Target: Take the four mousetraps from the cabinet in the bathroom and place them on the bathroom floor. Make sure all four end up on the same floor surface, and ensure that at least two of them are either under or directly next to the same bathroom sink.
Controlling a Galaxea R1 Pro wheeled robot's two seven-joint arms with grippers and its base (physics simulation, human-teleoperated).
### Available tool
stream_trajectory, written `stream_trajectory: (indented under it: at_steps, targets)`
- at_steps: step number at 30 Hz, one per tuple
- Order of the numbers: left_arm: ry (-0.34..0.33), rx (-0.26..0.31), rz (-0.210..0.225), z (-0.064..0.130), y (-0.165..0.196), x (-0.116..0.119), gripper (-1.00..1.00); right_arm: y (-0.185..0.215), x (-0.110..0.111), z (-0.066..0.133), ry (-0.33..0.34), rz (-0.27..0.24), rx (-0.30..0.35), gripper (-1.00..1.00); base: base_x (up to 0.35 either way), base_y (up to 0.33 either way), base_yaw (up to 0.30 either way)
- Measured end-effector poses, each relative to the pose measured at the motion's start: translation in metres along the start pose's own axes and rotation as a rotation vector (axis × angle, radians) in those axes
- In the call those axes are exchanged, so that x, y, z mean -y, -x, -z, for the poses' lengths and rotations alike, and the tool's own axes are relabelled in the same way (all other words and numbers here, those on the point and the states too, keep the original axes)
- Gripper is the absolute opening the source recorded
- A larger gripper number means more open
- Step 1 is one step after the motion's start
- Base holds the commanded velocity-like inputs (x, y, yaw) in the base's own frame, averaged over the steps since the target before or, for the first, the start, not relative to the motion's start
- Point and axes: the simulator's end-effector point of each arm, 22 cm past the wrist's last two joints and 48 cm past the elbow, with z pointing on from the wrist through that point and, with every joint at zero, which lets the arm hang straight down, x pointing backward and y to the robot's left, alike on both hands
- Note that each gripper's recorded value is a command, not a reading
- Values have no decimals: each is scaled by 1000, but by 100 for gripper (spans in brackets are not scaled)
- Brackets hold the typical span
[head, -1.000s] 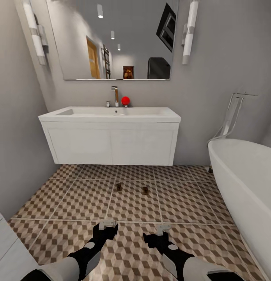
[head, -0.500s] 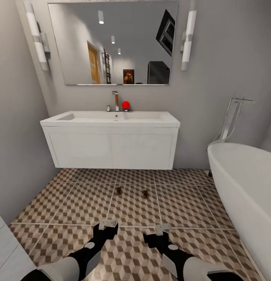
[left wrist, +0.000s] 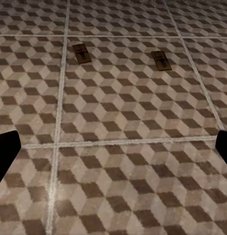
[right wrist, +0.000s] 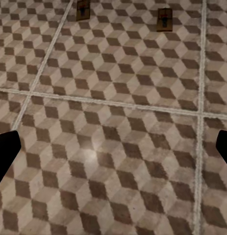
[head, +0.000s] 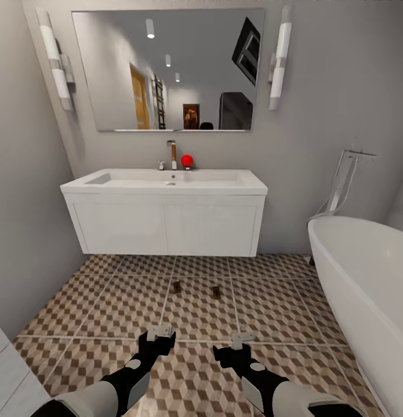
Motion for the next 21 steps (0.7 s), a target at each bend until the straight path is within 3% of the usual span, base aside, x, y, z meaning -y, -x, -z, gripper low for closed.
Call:
stream_trajectory:
  at_steps: [21]
  targets:
    - [1, 0, 2, 15, 44, 1, 100, 42, -4, 21, -2, -5, 0, 100, 0, 0, 0]
